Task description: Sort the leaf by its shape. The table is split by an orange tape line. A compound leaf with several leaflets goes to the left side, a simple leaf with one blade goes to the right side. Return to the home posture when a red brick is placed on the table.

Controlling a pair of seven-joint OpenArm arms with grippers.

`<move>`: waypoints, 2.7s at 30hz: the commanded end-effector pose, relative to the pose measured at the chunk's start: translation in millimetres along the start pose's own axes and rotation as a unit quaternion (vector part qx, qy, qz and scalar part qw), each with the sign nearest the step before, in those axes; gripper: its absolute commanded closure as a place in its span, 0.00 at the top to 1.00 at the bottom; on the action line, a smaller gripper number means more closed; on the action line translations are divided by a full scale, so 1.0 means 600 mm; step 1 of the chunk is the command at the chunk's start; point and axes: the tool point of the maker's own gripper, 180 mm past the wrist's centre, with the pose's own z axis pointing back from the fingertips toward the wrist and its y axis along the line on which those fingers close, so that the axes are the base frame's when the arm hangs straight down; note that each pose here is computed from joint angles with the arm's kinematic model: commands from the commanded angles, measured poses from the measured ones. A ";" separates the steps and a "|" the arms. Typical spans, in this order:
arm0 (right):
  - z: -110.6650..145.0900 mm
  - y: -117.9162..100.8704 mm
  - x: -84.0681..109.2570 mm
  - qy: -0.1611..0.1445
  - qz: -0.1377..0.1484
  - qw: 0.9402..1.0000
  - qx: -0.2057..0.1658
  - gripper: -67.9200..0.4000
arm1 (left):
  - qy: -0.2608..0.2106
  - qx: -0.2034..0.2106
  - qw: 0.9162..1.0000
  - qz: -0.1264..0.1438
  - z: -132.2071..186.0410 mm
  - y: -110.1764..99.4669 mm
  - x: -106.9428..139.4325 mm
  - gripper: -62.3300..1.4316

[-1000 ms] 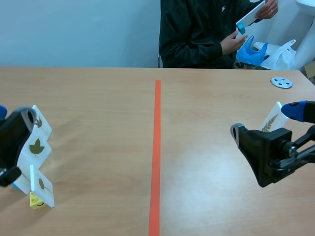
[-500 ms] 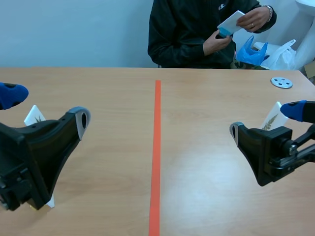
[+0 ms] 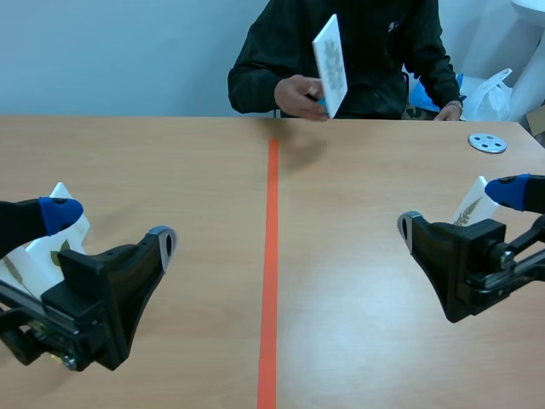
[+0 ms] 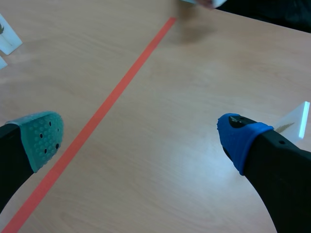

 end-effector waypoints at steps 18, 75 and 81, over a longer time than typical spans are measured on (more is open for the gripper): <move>-0.001 -0.004 0.017 -0.016 0.010 1.000 0.000 1.00 | 0.001 -0.034 0.999 0.002 -0.038 -0.021 -0.025 1.00; -0.144 0.067 -0.080 0.039 0.097 0.981 0.161 1.00 | -0.002 -0.047 0.999 -0.017 -0.035 -0.019 -0.020 1.00; -0.187 0.094 -0.113 0.042 0.099 0.978 0.178 1.00 | -0.002 -0.047 0.999 -0.017 -0.035 -0.019 -0.020 1.00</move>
